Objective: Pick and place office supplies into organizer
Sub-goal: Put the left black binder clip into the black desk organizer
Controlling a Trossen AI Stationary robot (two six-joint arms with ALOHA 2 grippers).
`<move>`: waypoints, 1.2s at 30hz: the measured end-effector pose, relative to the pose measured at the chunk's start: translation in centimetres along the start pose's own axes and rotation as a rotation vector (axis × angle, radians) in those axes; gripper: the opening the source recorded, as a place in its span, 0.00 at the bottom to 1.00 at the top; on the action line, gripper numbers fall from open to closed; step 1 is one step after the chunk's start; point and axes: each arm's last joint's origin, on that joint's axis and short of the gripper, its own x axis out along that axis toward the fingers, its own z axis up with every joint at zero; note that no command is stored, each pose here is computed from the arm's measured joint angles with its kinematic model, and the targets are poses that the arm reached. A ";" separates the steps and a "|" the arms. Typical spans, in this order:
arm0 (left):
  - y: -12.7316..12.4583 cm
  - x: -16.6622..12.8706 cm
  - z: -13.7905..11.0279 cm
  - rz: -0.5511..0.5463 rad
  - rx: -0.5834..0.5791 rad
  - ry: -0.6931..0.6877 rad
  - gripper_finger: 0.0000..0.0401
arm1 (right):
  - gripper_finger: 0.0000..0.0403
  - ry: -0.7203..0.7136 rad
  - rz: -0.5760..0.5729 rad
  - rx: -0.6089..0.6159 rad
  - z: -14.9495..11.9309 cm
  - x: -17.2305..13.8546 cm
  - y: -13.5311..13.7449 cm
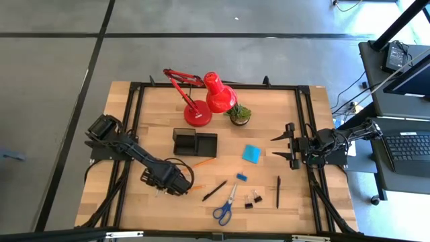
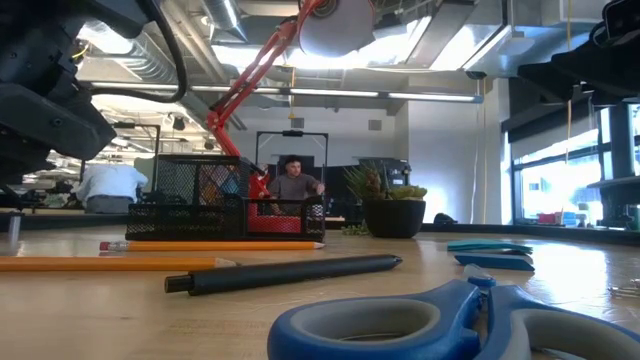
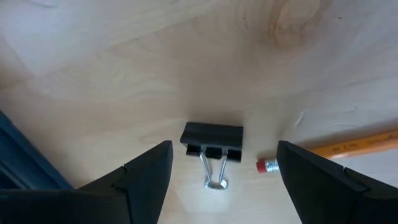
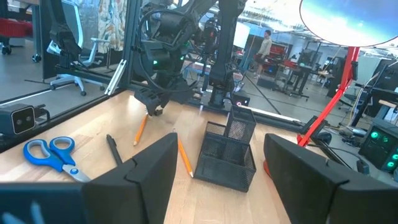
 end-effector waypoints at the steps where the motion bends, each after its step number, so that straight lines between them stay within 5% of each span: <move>1: 0.1 0.3 0.1 -0.004 0.003 0.001 0.70 | 0.60 0.001 0.000 0.000 0.0 0.0 0.0; 15: 0.8 1.8 0.3 -0.056 0.001 0.022 0.69 | 0.60 0.001 0.000 -0.001 0.0 0.0 0.0; 36: 0.7 1.8 0.4 -0.066 0.077 -0.001 0.40 | 0.60 0.000 0.000 0.000 0.0 0.0 0.0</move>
